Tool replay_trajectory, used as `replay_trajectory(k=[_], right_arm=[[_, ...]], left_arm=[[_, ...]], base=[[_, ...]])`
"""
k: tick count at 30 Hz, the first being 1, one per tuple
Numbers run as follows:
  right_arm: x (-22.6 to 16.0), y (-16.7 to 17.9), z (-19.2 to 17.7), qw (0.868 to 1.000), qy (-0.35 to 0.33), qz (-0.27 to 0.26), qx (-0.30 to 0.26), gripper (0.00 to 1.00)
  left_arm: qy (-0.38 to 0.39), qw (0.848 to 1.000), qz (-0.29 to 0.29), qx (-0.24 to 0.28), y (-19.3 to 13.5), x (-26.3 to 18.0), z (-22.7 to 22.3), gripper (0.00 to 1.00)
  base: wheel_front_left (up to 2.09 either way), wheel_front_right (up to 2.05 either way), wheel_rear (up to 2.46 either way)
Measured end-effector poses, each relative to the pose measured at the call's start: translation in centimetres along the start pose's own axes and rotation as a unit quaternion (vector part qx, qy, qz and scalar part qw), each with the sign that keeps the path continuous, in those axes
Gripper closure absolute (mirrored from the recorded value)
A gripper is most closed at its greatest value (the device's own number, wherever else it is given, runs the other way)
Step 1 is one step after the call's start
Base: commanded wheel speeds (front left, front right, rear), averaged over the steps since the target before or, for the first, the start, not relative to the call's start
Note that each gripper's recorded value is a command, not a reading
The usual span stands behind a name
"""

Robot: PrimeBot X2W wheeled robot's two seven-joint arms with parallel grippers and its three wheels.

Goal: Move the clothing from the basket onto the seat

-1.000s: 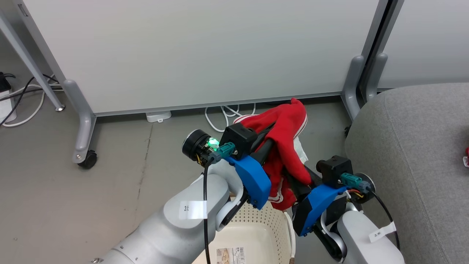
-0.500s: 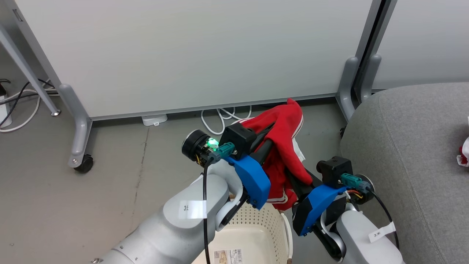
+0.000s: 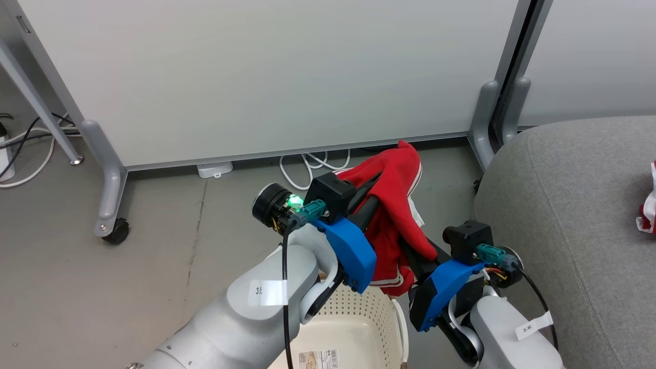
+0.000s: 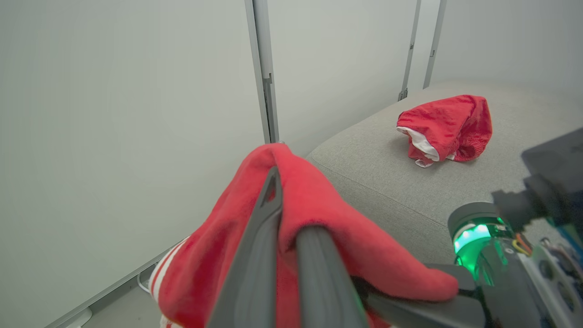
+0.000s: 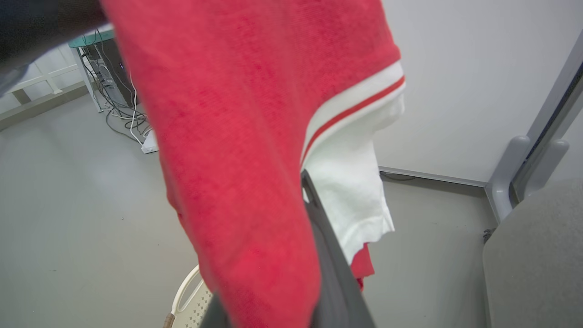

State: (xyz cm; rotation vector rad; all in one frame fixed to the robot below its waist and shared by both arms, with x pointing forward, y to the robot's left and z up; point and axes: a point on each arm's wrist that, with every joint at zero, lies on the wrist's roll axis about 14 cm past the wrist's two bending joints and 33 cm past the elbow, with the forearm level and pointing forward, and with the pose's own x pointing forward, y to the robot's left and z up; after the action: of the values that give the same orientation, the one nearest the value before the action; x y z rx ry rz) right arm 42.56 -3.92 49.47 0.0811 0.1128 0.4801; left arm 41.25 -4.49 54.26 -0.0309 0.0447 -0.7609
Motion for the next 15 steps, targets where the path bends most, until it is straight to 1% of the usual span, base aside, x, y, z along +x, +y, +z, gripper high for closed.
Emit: replay_trajectory(k=[5, 6, 7, 8, 9, 10, 15], right_arm=[[0.0, -0.1, -0.1, 1.000, 0.001, -0.001, 0.002, 1.00], [0.0, -0.1, -0.1, 1.000, 0.001, -0.002, 0.003, 1.00], [0.0, -0.2, -0.2, 1.000, 0.001, -0.002, 0.003, 1.00], [0.0, -0.2, -0.2, 1.000, 0.001, -0.003, 0.004, 1.00], [0.0, -0.3, -0.2, 1.000, 0.001, -0.005, 0.005, 1.00], [0.0, -0.4, -0.1, 1.000, 0.000, -0.006, 0.006, 1.00], [-0.1, -0.6, 0.0, 1.000, -0.003, -0.010, 0.007, 1.00]], left_arm=[[0.001, 1.000, 0.001, -0.005, 0.0, 0.0, -0.2, 1.00], [0.002, 1.000, 0.002, -0.007, 0.0, 0.0, -0.3, 0.93], [0.003, 1.000, 0.003, -0.009, 0.0, -0.1, -0.5, 0.68], [0.004, 1.000, 0.003, -0.010, 0.0, -0.1, -0.6, 0.48], [0.004, 1.000, 0.004, -0.012, 0.0, -0.2, -0.7, 0.02], [0.004, 1.000, 0.004, -0.014, -0.1, -0.2, -0.7, 0.00], [0.004, 0.999, 0.010, -0.033, -0.4, -0.9, -1.6, 0.00]], base=[[0.00, 0.00, 0.00], [0.00, 0.00, 0.00], [0.00, 0.00, 0.00], [0.00, 0.00, 0.00], [0.00, 0.00, 0.00], [0.00, 0.00, 0.00], [0.00, 0.00, 0.00]])
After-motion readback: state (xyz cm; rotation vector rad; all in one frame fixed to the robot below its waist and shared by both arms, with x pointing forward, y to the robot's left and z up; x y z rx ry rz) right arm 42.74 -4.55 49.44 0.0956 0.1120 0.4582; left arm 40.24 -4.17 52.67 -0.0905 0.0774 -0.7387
